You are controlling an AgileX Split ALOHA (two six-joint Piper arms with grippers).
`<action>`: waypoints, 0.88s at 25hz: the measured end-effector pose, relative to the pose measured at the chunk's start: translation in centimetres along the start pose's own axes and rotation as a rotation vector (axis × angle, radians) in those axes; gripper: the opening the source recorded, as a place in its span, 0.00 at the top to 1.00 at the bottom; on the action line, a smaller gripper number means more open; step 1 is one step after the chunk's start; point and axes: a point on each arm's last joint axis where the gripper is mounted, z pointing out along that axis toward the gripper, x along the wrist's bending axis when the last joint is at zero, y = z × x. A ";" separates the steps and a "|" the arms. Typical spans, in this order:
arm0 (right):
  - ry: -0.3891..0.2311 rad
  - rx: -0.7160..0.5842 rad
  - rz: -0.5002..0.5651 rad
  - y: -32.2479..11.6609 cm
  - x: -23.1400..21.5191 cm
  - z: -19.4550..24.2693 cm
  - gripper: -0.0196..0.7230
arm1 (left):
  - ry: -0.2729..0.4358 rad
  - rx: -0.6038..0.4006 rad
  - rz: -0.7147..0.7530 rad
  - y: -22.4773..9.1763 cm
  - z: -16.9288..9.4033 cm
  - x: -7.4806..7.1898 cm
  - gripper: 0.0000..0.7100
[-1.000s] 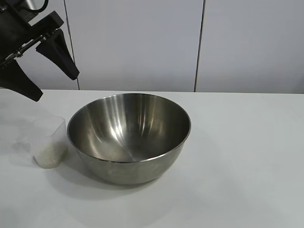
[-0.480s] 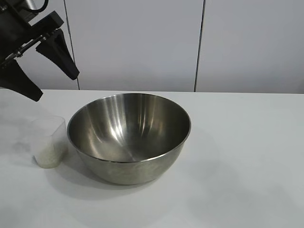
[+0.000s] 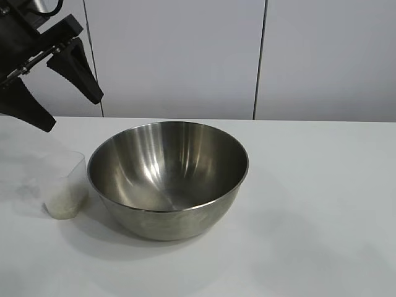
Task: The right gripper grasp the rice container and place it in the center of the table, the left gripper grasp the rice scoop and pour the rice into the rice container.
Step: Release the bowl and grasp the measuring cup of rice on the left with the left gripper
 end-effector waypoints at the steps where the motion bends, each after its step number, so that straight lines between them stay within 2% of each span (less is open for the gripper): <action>1: 0.000 0.000 0.000 0.0 0.0 0.0 0.37 | 0.000 0.000 0.000 0.0 0.0 0.0 0.16; 7: 0.000 0.000 0.000 0.0 0.0 0.0 0.37 | 0.002 -0.005 0.000 0.0 0.0 0.0 0.16; 12: 0.000 -0.002 0.000 0.0 0.0 0.0 0.37 | 0.030 -0.098 0.003 0.9 0.0 0.3 0.16; 15: 0.000 -0.002 0.000 0.0 0.0 0.0 0.37 | 0.066 -0.202 0.077 1.8 -0.2 0.3 0.18; 18: 0.000 -0.002 0.000 0.0 0.0 0.0 0.37 | 0.127 -0.365 0.193 2.3 -1.7 -0.3 0.23; 22: 0.000 -0.002 0.000 0.0 0.0 0.0 0.37 | 0.202 -0.536 0.258 0.9 -4.1 -0.6 0.27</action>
